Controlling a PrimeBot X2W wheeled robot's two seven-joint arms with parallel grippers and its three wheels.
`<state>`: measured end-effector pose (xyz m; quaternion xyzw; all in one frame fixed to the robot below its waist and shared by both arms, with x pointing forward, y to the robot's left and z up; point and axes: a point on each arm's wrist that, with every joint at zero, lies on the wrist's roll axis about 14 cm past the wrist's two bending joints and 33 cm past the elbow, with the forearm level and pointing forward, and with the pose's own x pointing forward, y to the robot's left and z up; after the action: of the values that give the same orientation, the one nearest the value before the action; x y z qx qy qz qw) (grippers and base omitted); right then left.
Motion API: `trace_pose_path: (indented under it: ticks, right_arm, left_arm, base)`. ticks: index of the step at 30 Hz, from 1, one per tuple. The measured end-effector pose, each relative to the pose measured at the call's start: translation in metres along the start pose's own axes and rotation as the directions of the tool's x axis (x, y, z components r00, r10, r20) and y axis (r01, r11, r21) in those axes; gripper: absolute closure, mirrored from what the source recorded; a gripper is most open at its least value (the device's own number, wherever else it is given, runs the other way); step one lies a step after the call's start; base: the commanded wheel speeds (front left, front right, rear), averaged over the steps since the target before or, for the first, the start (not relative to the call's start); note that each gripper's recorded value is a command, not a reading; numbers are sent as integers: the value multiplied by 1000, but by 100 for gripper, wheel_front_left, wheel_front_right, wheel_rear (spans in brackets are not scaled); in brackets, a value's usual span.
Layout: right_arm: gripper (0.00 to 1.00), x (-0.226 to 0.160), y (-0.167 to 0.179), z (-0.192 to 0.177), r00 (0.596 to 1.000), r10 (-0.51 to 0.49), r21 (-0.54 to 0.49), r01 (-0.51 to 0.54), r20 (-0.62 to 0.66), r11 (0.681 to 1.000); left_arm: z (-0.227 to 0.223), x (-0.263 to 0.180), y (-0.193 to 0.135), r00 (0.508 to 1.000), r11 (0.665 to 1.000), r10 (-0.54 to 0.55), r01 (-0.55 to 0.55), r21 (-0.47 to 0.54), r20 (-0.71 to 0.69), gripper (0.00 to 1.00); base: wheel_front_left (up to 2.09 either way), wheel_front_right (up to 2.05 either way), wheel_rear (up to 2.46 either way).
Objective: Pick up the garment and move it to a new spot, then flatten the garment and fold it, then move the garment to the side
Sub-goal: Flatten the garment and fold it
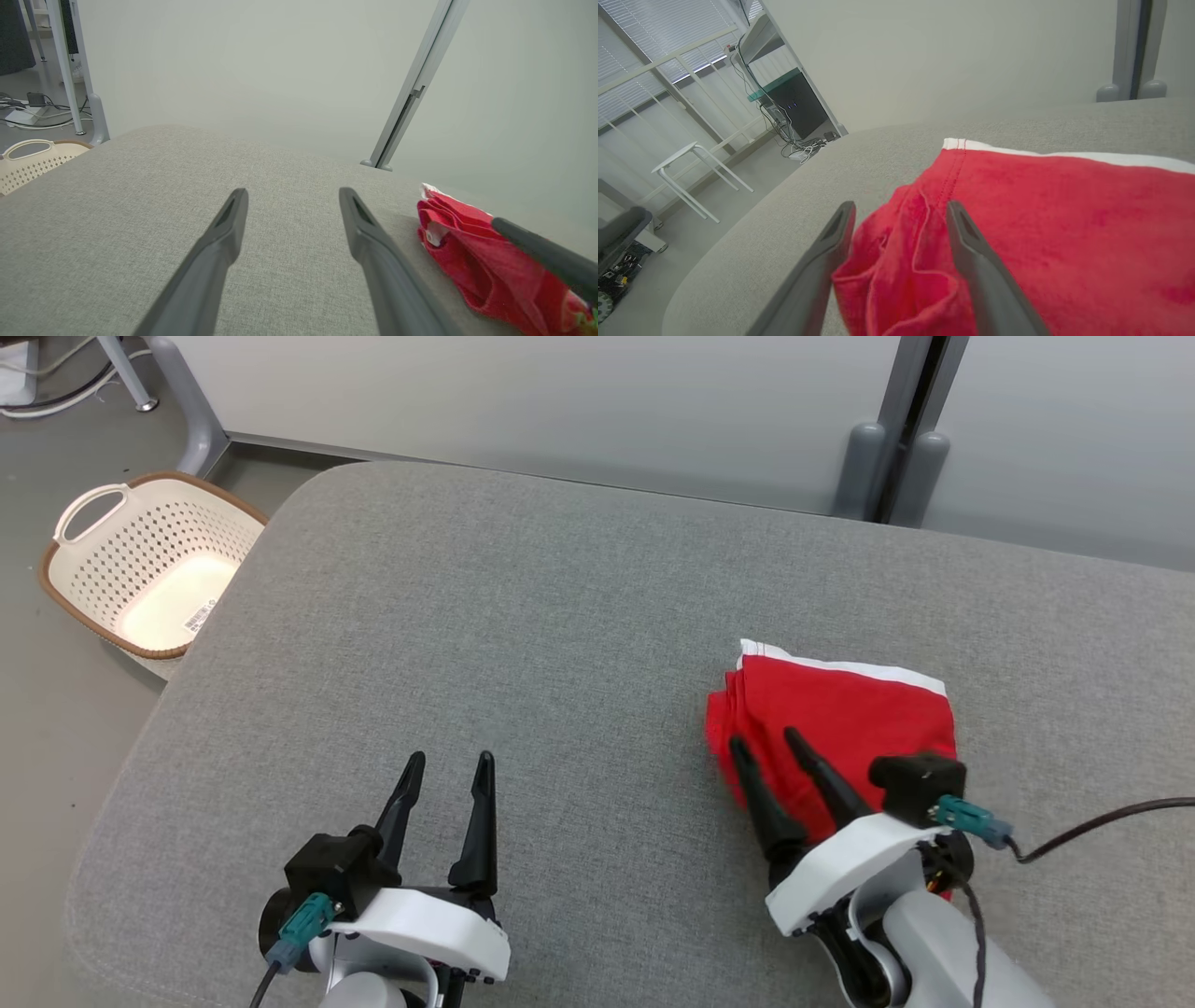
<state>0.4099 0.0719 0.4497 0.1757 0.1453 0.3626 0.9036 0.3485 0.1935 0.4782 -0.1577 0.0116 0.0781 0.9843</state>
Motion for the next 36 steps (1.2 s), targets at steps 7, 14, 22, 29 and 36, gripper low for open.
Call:
trace_pose_path:
  ticks: [7, 14, 22, 29, 36]
  right_arm:
    - [0, -4, -4, -47, 980, -7, -33, 1, -201, 999]
    - [0, -2, -2, -58, 969, -3, -8, 1, -248, 1000]
    - [0, -6, -40, 11, 999, -52, -143, 50, -6, 988]
    - [0, -47, -90, 84, 964, -155, -296, 215, 214, 931]
    - [0, -109, -116, 107, 894, -276, -352, 400, 352, 846]
  left_arm:
    - [-4, 0, 0, 1000, 1000, 6, -7, -10, -12, 0]
    - [-7, 3, -2, 1000, 1000, 6, -7, -15, -22, 0]
    - [0, 14, -16, 999, 999, -36, 36, -16, 1, 0]
    - [12, 27, -37, 994, 995, -99, 100, -15, 43, 0]
    - [11, 35, -58, 985, 986, -164, 163, 16, 49, 0]
  base:
    - [0, 0, 0]
    - [0, 0, 0]
    - [0, 0, 0]
    - [0, 0, 0]
    - [0, 0, 0]
